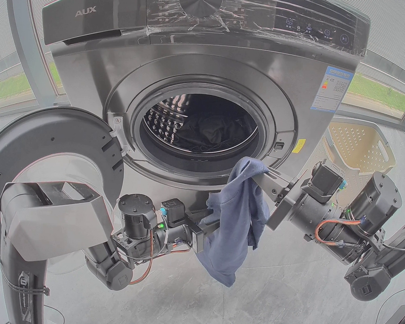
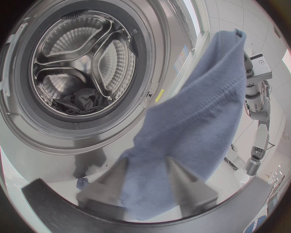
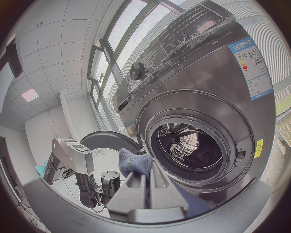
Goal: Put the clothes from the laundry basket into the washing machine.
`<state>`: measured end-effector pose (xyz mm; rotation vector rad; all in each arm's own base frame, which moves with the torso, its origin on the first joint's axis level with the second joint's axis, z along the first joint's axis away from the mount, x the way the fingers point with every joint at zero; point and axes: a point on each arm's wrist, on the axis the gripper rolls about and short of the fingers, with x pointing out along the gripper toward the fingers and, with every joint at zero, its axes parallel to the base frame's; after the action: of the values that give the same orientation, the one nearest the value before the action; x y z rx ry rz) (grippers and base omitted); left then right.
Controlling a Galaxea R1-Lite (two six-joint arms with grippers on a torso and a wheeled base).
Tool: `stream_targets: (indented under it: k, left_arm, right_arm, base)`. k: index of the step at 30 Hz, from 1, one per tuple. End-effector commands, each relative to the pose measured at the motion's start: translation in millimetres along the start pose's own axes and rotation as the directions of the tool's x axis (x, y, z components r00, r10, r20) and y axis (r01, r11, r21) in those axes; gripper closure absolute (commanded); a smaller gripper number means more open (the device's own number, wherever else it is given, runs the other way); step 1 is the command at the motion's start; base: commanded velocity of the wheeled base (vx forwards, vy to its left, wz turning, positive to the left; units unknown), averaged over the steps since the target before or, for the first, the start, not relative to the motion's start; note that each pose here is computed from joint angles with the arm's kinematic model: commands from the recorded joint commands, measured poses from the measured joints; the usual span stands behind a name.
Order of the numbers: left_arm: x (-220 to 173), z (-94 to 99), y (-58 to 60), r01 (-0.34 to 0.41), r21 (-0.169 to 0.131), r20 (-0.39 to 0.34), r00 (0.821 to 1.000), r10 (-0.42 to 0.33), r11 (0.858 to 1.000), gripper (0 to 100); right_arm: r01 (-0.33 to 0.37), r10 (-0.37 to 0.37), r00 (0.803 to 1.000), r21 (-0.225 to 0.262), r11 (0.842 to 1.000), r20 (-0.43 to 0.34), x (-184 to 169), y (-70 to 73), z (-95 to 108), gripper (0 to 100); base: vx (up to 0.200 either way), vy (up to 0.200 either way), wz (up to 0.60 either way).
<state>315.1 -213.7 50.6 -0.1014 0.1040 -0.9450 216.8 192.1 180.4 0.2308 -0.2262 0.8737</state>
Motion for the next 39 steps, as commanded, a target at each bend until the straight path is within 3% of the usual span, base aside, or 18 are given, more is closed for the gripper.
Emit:
stream_targets:
  k: [1,9,13,16,20,21,28,33,39]
  left_arm:
    - [1.8,-2.9,-1.9,0.009,-0.002,-0.004,1.000,-0.009,1.000,100]
    - [-1.1,5.4,4.2,-0.008,0.008,0.039,0.999,0.007,1.000,100]
    - [-11.5,16.5,17.2,-0.060,0.012,0.070,0.996,0.059,0.998,100]
    - [-18.8,15.1,23.6,-0.089,0.008,0.059,0.994,0.088,0.996,100]
    - [-23.7,6.4,22.1,-0.093,-0.004,0.021,0.995,0.093,0.996,100]
    - [-24.0,4.7,22.2,-0.093,-0.003,0.015,0.996,0.093,0.996,0]
    - [-21.1,-1.4,21.9,-0.070,0.001,0.001,0.998,0.070,0.998,0]
    - [-22.1,-1.1,21.4,0.007,0.002,-0.007,1.000,-0.007,1.000,0]
    - [-9.5,-3.4,23.9,0.021,0.011,0.005,1.000,-0.021,1.000,0]
  right_arm:
    - [-0.001,0.001,1.000,0.003,1.000,-0.008,0.7,0.3,-2.5,100]
    - [0.008,-0.008,1.000,0.002,1.000,-0.010,-0.6,-2.3,-2.5,100]
    - [0.010,-0.010,1.000,0.001,1.000,-0.010,-0.7,-2.7,-2.4,100]
    - [0.008,-0.008,1.000,0.002,1.000,-0.011,-0.9,-2.3,-2.8,100]
    - [0.007,-0.007,1.000,0.001,1.000,-0.013,-0.7,-1.9,-3.3,100]
    - [0.008,-0.008,1.000,0.001,1.000,-0.011,-0.5,-2.4,-3.0,100]
    - [0.008,-0.008,1.000,0.001,1.000,-0.011,-0.5,-2.4,-3.0,100]
    - [0.006,-0.006,1.000,0.001,1.000,-0.008,0.1,-1.9,-2.5,100]
    - [-0.002,0.002,1.000,0.005,1.000,-0.021,1.9,0.3,-7.2,100]
  base:
    - [0.000,0.000,0.00]
    - [0.000,0.000,0.00]
    - [0.000,0.000,0.00]
    - [0.000,0.000,0.00]
    - [0.000,0.000,0.00]
    - [0.000,0.000,0.00]
    - [0.000,0.000,0.00]
    - [0.000,0.000,0.00]
    - [0.000,0.000,0.00]
